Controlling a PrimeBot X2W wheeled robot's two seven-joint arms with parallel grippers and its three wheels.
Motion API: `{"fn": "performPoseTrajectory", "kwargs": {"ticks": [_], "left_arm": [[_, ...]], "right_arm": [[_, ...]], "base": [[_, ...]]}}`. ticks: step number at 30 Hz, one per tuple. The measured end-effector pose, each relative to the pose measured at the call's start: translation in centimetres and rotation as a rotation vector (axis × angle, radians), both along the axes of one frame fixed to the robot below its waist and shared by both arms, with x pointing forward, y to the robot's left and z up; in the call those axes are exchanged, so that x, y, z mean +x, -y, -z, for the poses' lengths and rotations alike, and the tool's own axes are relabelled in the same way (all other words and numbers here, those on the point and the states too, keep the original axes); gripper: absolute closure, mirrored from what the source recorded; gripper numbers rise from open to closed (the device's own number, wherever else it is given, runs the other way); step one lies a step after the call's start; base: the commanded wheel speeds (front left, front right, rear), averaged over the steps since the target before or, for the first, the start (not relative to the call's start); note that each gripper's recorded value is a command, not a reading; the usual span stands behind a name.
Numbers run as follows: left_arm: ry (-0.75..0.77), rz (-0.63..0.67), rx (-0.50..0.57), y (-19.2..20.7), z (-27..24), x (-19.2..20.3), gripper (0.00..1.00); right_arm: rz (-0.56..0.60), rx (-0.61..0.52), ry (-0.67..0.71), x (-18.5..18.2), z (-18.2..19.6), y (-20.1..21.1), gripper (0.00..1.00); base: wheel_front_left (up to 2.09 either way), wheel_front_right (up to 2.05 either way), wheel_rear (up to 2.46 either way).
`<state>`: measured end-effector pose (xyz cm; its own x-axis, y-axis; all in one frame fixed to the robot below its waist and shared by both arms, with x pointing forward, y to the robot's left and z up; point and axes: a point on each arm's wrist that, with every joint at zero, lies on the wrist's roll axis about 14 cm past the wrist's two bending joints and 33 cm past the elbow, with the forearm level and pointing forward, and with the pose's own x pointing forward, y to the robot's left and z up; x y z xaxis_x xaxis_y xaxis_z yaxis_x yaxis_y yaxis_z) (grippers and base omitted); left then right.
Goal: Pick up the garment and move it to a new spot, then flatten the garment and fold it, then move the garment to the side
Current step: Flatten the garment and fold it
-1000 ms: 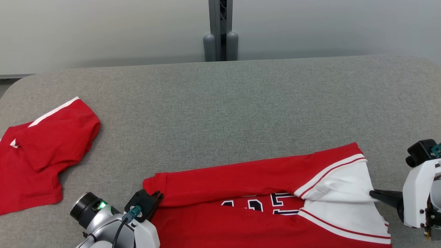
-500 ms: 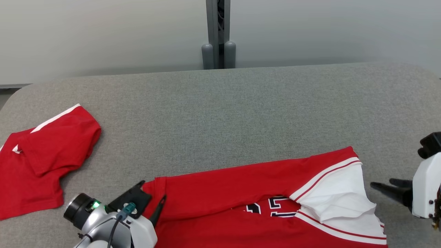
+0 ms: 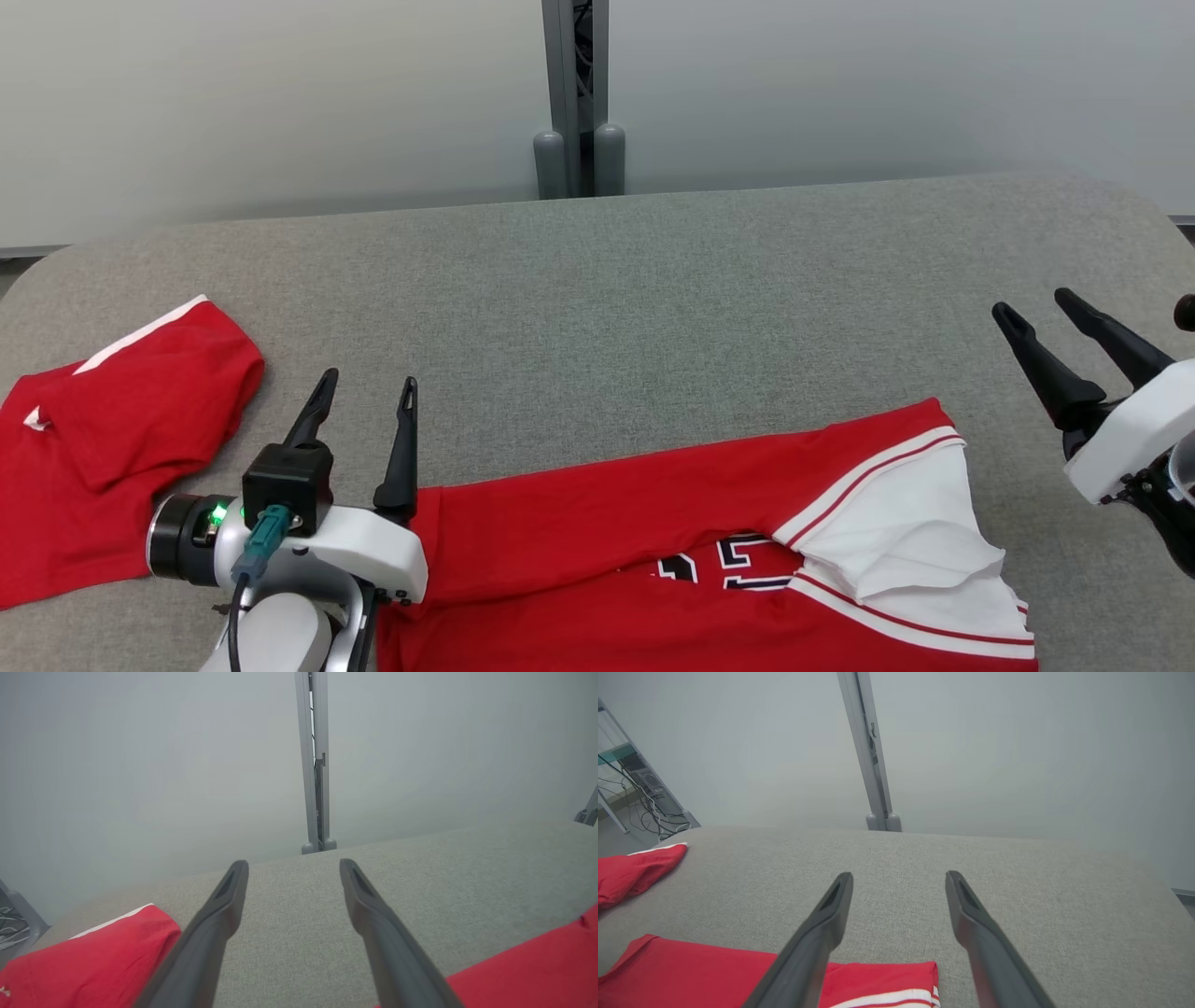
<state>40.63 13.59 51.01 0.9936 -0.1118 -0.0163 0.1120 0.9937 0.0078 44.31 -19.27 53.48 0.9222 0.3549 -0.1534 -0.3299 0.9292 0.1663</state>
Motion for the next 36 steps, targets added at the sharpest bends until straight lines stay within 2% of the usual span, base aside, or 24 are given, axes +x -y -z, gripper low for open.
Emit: {"fn": "performPoseTrajectory", "kwargs": {"ticks": [7, 11, 17, 22, 32, 36], "left_arm": [[0.053, -0.105, -0.106, -1.0, -0.4, -0.5, 0.00], [0.097, -0.153, -0.134, -1.3, -1.4, -1.3, 0.00], [0.121, -0.142, -0.152, -0.9, -1.5, -3.2, 0.00], [0.102, -0.141, -0.147, -1.1, -0.5, -4.0, 0.00], [0.107, -0.136, -0.134, -1.6, -0.4, -4.0, 0.00], [0.099, -0.129, -0.137, -1.4, -0.2, -4.0, 0.00]], "right_arm": [[0.073, 0.070, 0.203, -1.0, -1.5, -0.5, 0.00], [0.133, 0.109, 0.238, -2.1, -0.7, -0.4, 0.00], [0.188, 0.144, 0.214, -3.8, 1.4, -1.2, 0.00], [0.183, 0.143, 0.199, -4.5, 2.2, -2.3, 0.00], [0.174, 0.133, 0.194, -4.3, 2.4, -2.5, 0.00], [0.211, 0.132, 0.121, -4.3, 4.1, -1.4, 0.00]], "base": [[0.00, 0.00, 0.00], [0.00, 0.00, 0.00], [0.00, 0.00, 0.00], [0.00, 0.00, 0.00], [0.00, 0.00, 0.00], [0.00, 0.00, 0.00]]}}
